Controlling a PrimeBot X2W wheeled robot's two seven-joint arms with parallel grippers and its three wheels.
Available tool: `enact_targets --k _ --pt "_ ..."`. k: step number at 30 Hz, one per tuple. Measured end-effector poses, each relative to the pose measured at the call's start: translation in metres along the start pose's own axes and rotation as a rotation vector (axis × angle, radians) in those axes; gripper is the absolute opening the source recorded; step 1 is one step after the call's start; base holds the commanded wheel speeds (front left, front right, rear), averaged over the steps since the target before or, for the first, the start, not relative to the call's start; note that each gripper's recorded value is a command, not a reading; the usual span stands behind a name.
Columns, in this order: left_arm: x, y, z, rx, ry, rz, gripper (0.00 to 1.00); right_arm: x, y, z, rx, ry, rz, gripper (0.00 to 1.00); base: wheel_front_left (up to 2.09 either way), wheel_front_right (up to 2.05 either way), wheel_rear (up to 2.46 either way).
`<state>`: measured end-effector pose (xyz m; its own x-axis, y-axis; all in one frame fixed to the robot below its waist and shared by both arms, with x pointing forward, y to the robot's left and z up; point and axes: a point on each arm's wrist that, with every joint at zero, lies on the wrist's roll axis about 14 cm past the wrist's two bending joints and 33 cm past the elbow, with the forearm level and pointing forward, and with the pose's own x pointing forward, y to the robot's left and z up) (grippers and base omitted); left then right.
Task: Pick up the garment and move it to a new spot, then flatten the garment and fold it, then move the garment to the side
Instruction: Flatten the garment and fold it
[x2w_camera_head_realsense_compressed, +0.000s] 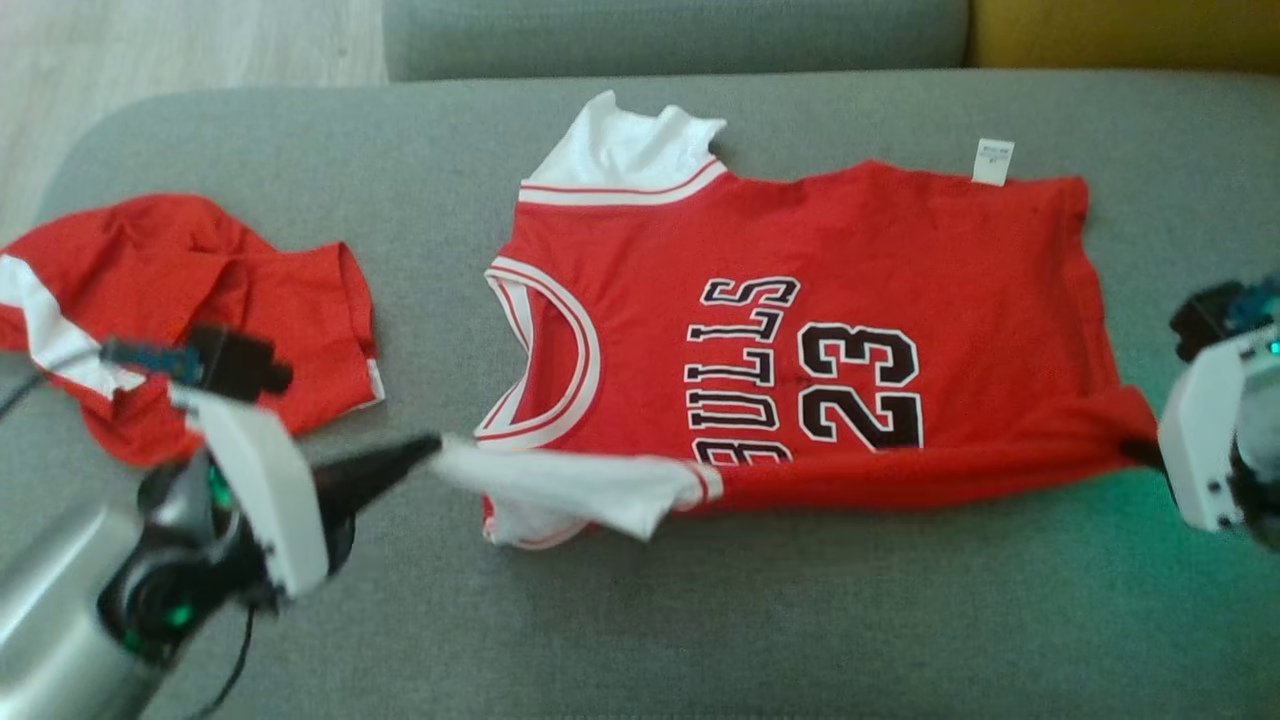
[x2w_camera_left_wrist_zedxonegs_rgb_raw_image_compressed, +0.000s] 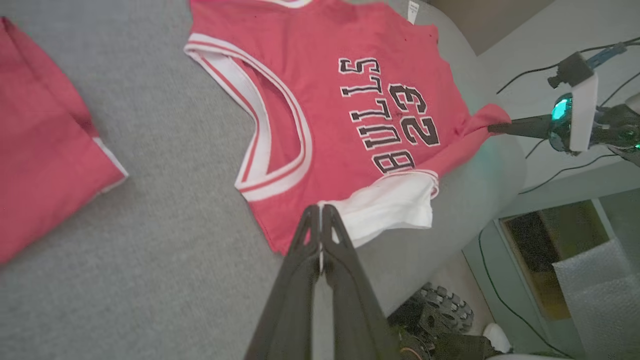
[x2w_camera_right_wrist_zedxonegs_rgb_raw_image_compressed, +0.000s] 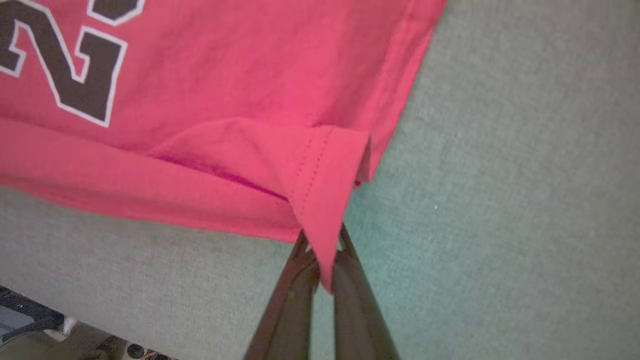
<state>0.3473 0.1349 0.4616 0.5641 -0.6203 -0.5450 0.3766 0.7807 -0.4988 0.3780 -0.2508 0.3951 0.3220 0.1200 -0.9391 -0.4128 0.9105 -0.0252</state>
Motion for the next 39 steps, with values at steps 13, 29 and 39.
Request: enact_targets --k 13,29,39 --pt "0.059 0.022 0.058 0.082 -0.025 0.058 0.00 0.024 -0.012 0.037 0.022 -0.041 -0.020 0.00 0.00 0.00 0.00" --pt "0.063 0.036 0.148 0.047 -0.581 0.171 1.00 0.001 -0.023 0.136 0.230 -0.671 -0.026 1.00 0.00 0.00 0.00" --pt "0.022 0.014 0.135 0.093 -0.827 0.233 1.00 -0.064 -0.012 0.158 0.239 -1.111 -0.070 1.00 0.00 0.00 0.00"
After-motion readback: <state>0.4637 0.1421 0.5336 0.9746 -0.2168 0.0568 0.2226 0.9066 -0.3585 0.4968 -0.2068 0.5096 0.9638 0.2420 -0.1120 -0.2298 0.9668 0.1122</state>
